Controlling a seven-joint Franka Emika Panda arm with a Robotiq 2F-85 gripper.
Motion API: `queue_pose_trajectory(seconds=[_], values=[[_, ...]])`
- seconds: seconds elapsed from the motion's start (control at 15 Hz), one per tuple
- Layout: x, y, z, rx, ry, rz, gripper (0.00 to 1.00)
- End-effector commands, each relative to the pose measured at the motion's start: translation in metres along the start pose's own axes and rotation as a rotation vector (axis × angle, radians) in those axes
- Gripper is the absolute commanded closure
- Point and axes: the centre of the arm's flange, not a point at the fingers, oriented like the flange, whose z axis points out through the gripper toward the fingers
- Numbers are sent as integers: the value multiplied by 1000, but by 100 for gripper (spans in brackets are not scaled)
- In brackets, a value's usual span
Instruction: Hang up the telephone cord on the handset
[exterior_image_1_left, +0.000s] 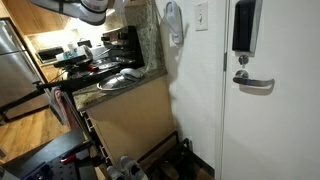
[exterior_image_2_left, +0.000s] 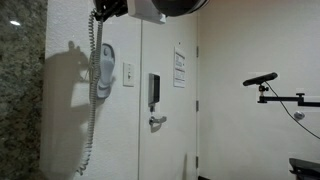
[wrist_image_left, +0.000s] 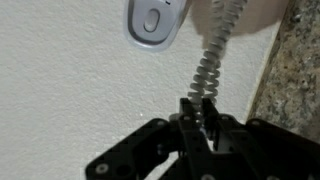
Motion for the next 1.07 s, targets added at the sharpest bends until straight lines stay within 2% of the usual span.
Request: queue_pose_trajectory(seconds=[0.0, 0.2, 0.33, 0.6, 0.8, 0.93, 1.0], values=[[0, -9, 24, 40, -37, -8, 96], [-7, -14, 34, 42, -58, -14, 96], [-7, -12, 38, 13, -57, -7, 96], [1, 9, 38, -73, -33, -4, 96], [5, 24, 41, -105, -34, -10, 96], [-5, 24, 39, -77, -35, -18, 96], [-6, 25, 39, -79, -37, -18, 84]])
